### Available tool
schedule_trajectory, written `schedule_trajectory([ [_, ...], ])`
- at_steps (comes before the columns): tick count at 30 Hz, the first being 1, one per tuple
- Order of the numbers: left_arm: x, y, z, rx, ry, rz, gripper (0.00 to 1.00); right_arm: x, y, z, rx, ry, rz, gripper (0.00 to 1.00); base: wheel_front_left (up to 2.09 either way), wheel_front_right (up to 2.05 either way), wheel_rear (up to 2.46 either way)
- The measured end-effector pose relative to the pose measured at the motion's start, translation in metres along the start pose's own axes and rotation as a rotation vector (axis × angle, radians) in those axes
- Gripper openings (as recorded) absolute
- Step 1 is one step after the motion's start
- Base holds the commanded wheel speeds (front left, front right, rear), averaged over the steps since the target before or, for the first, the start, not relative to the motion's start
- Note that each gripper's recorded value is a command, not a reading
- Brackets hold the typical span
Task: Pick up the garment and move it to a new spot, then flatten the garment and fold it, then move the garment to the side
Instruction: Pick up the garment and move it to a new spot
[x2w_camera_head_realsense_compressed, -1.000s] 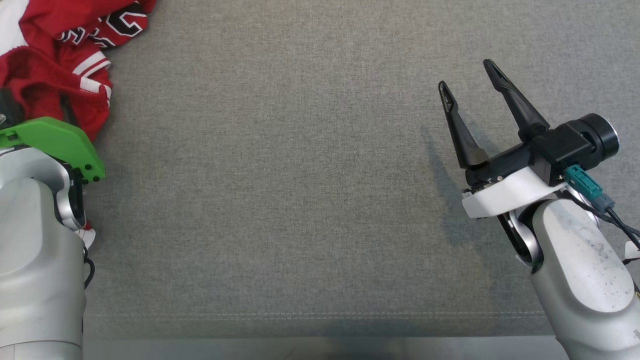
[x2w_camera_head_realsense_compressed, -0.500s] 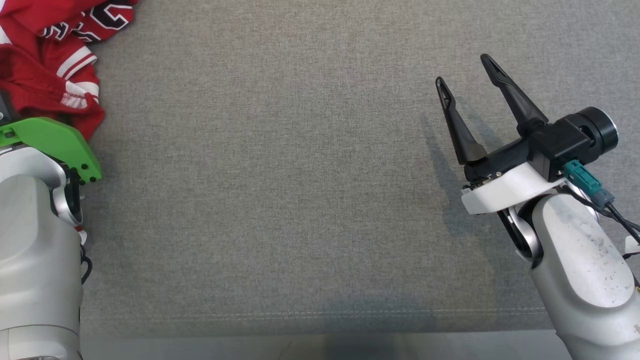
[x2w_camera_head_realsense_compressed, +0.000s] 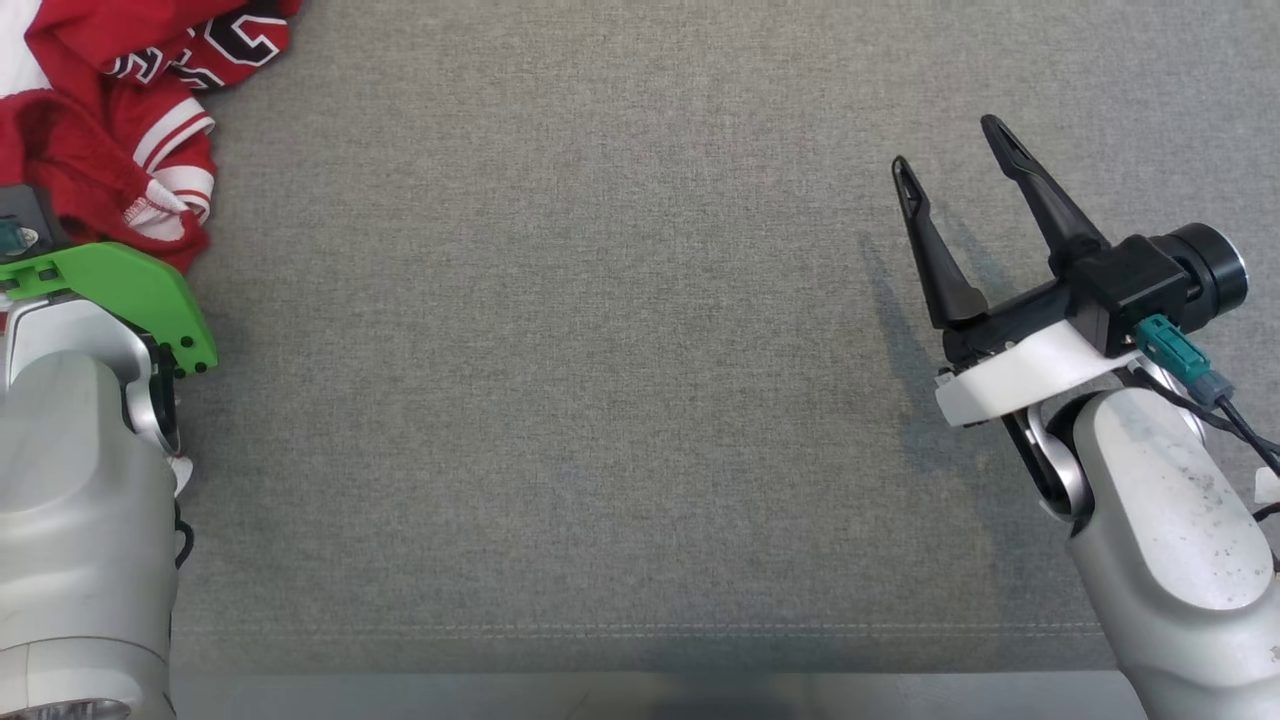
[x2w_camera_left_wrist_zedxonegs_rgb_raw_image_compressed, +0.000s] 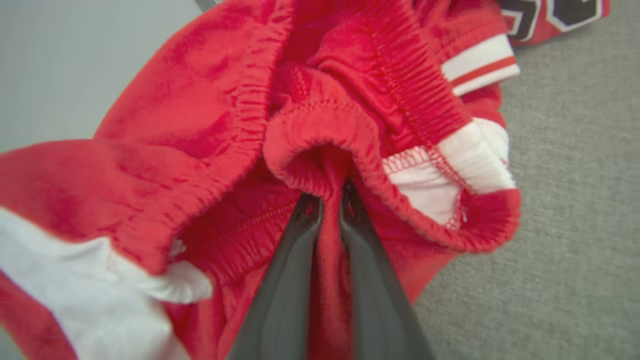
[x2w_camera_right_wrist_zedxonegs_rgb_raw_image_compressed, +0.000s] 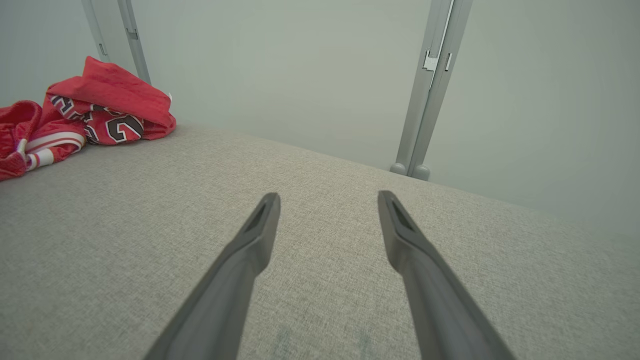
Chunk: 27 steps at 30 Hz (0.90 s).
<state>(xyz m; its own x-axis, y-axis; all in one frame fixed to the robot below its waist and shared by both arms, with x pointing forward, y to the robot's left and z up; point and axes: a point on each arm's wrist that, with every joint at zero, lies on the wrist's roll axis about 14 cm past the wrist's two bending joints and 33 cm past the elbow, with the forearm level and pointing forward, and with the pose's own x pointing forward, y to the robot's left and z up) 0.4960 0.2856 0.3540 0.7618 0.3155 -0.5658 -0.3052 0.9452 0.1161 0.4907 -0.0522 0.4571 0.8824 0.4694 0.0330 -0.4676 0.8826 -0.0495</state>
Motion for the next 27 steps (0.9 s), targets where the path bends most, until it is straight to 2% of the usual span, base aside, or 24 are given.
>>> schedule_trajectory([
  [14, -0.034, 0.012, 0.036, -0.07, -0.166, 0.009, 0.0, -0.01, 0.013, 0.019, 0.031, -0.013, -0.02, 1.0, 0.0, 0.0, 0.0],
  [27, -0.08, 0.017, 0.056, -0.096, -0.311, -0.034, 0.0, -0.043, 0.021, 0.045, 0.056, -0.036, -0.073, 1.0, 0.0, 0.0, 0.0],
])
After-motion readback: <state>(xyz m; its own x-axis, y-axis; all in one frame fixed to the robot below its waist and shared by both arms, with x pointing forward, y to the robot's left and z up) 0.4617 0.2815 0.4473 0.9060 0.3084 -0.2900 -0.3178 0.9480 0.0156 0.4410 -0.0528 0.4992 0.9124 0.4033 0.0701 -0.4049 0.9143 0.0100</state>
